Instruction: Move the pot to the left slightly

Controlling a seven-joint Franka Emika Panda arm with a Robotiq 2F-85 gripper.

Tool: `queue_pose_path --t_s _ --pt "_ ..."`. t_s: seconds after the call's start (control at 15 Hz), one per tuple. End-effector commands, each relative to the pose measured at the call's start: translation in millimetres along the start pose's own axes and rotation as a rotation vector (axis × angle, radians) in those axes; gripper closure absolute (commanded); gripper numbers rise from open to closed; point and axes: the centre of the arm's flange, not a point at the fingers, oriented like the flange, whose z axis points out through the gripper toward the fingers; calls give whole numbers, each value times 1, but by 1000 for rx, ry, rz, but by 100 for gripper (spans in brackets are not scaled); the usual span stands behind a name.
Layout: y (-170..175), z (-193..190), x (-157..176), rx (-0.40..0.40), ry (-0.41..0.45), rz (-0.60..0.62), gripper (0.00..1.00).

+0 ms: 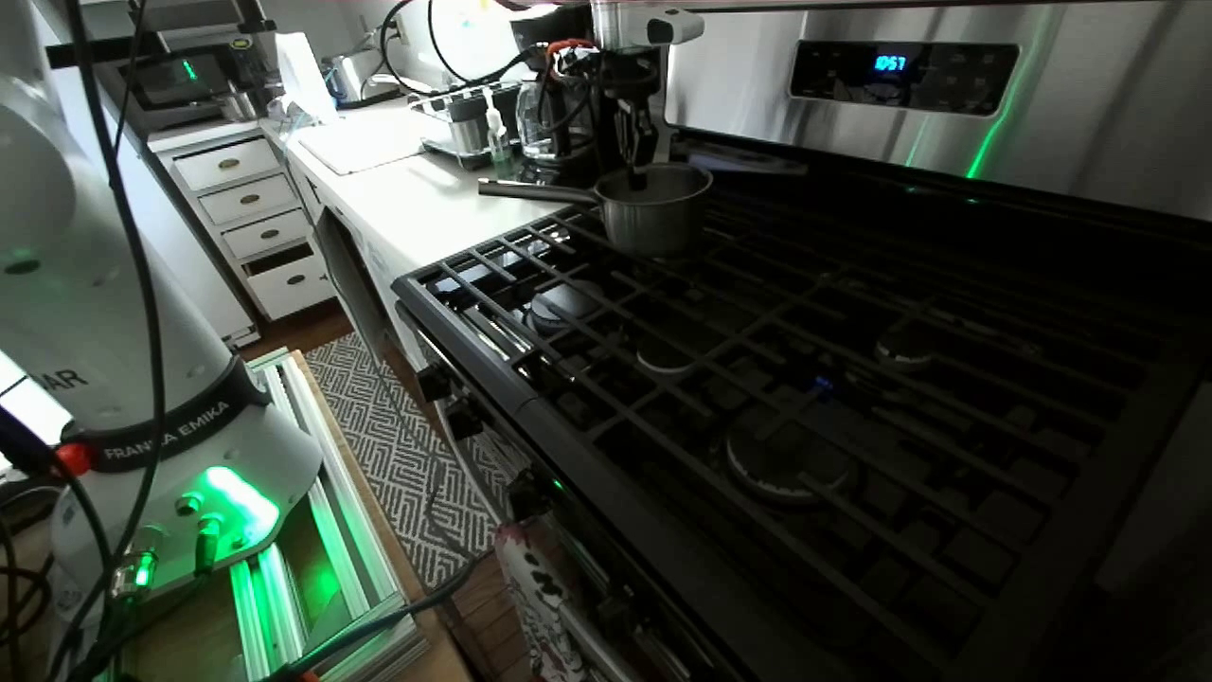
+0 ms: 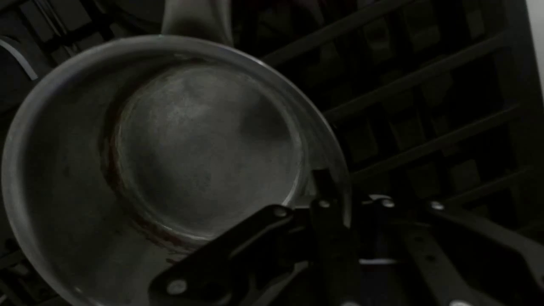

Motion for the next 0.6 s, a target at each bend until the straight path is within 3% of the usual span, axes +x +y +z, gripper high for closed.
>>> queue_pose_path --t_s 0.0,0.53 --pt "-12 -5 0 -31 12 -20 98" --pt "-21 0 -5 -15 20 -33 98"
